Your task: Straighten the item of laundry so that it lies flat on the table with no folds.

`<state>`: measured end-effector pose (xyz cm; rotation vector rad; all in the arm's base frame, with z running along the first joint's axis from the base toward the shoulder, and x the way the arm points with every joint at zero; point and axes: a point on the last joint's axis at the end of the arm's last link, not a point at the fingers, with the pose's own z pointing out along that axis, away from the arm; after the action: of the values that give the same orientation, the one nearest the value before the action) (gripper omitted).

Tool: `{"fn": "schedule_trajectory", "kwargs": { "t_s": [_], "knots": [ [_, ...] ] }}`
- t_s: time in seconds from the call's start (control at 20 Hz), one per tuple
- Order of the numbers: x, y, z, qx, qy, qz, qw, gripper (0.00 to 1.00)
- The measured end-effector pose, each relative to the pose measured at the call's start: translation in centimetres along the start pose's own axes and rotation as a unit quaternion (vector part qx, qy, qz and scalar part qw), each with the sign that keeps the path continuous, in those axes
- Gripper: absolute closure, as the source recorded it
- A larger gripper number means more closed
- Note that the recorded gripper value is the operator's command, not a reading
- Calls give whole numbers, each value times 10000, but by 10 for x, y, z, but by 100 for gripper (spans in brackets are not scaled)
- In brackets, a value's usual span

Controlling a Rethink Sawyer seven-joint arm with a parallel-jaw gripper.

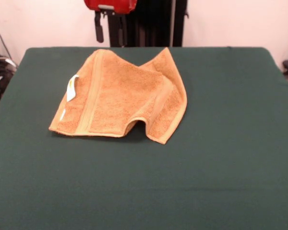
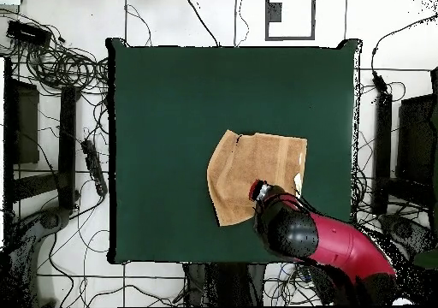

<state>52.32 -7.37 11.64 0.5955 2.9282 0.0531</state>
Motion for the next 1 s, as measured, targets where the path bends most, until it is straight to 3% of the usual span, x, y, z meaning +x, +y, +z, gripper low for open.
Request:
{"fn": "schedule_trajectory", "kwargs": {
  "t_s": [0.5, 1.0],
  "knots": [
    [-17, 33, -7, -18, -169, -319, 9993, 0],
    [-36, 74, -17, 12, 55, -679, 9977, 0]
  ]
}}
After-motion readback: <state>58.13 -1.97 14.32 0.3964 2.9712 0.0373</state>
